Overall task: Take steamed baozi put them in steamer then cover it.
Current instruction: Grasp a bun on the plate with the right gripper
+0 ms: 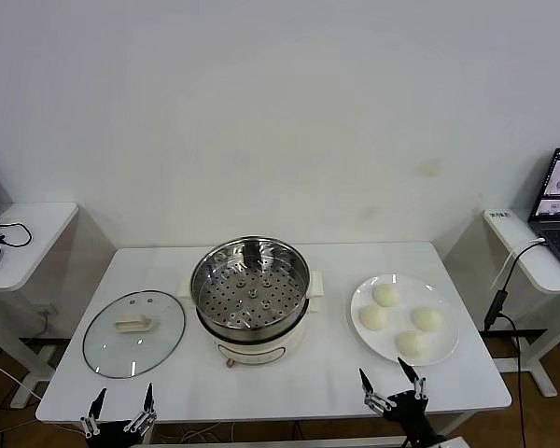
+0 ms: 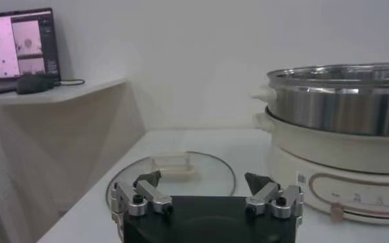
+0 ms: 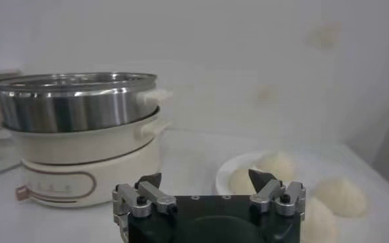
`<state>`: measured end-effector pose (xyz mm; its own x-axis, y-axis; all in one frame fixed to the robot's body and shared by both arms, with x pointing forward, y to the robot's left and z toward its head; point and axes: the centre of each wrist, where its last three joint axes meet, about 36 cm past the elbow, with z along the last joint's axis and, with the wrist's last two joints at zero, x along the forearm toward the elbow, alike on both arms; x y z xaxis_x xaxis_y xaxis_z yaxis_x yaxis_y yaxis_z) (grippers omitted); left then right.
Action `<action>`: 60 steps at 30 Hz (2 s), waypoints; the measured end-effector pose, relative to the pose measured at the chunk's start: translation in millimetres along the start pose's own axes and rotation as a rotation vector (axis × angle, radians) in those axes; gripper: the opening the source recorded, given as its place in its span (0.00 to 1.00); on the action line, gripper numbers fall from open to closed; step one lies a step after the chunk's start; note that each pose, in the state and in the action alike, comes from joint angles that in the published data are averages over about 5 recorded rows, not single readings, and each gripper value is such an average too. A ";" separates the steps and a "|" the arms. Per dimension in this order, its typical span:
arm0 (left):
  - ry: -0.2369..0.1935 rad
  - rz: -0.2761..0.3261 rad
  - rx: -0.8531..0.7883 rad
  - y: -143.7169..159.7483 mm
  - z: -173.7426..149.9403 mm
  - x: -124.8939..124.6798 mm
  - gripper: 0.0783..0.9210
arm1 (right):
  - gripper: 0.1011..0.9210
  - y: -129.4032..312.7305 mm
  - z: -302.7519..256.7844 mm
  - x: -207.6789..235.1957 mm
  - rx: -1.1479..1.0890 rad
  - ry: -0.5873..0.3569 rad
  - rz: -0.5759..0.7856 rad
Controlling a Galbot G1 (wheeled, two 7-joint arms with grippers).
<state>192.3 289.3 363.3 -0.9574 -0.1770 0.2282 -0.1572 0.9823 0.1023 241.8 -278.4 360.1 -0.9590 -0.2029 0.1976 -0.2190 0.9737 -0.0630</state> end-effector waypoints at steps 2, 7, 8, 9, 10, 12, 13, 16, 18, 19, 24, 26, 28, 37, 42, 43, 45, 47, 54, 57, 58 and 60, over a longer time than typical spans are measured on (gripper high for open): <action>-0.001 -0.002 -0.007 0.9 -2.7 -1.5 0.88 | 0.88 -3.2 -3.2 -1.9 0.022 -0.003 0.006; -0.004 -0.003 -0.046 5.3 -17.7 -9.1 0.88 | 0.88 -24.0 -20.5 -13.8 0.158 -0.003 0.030; -0.005 -0.002 -0.055 6.3 -20.6 -10.7 0.88 | 0.88 -29.3 -24.5 -17.1 0.189 -0.002 0.032; -0.006 0.001 -0.064 7.5 -23.4 -12.3 0.88 | 0.88 -34.8 -28.6 -20.7 0.222 0.000 0.034; -0.007 0.003 -0.073 8.6 -26.2 -13.8 0.88 | 0.88 -40.4 -32.9 -24.5 0.255 0.001 0.036; -0.012 0.007 -0.091 10.8 -32.0 -16.6 0.88 | 0.88 -52.1 -41.6 -33.0 0.323 0.005 0.034; -0.016 0.008 -0.099 11.8 -34.7 -17.9 0.88 | 0.88 -58.2 -45.8 -37.5 0.357 0.008 0.032; -0.024 0.010 -0.121 14.4 -42.2 -21.0 0.88 | 0.88 -77.7 -58.9 -52.7 0.468 0.017 0.017; -0.028 0.010 -0.136 16.2 -46.1 -22.9 0.88 | 0.88 -91.4 -68.4 -63.8 0.544 0.025 0.003; -0.030 0.009 -0.142 17.1 -47.9 -23.8 0.88 | 0.88 -98.3 -73.3 -69.8 0.583 0.030 -0.006; -0.034 0.002 -0.170 20.8 -53.1 -26.8 0.88 | 0.88 -131.1 -100.8 -103.4 0.771 0.062 -0.077; -0.034 0.000 -0.179 22.2 -54.0 -27.5 0.88 | 0.88 -143.0 -113.5 -118.7 0.841 0.077 -0.114; -0.034 -0.003 -0.185 23.6 -54.5 -28.2 0.88 | 0.88 -153.1 -126.8 -134.8 0.907 0.094 -0.155; -0.030 -0.013 -0.210 29.2 -54.4 -31.3 0.88 | 0.88 -179.4 -180.9 -210.4 1.134 0.211 -0.365; -0.030 -0.017 -0.220 32.9 -56.0 -31.9 0.88 | 0.88 -188.6 -204.3 -250.7 1.218 0.309 -0.499; -0.030 -0.018 -0.222 33.7 -56.3 -32.1 0.88 | 0.88 -190.0 -208.3 -258.1 1.232 0.330 -0.525; -0.031 -0.021 -0.226 35.4 -56.8 -32.6 0.88 | 0.88 -192.0 -216.3 -272.8 1.262 0.371 -0.576; -0.032 -0.025 -0.230 37.4 -57.1 -33.5 0.88 | 0.88 -193.1 -223.2 -286.4 1.292 0.408 -0.623; -0.047 -0.032 -0.239 41.9 -62.5 -35.7 0.88 | 0.88 -191.9 -227.7 -325.3 1.352 0.540 -0.756; -0.049 -0.031 -0.245 43.1 -64.0 -35.2 0.88 | 0.88 -190.6 -226.4 -337.7 1.360 0.585 -0.788; -0.048 -0.031 -0.246 43.3 -64.1 -34.9 0.88 | 0.88 -190.0 -225.4 -341.5 1.363 0.599 -0.796; -0.047 -0.031 -0.247 43.5 -63.9 -34.3 0.88 | 0.88 -188.8 -222.8 -348.2 1.366 0.623 -0.809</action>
<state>233.8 334.2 421.7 -0.9642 -0.1978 0.1769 -0.1278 0.9304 0.3436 657.1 -368.4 521.1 -0.3965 -0.1723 0.9017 -0.8801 -0.2081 -0.4267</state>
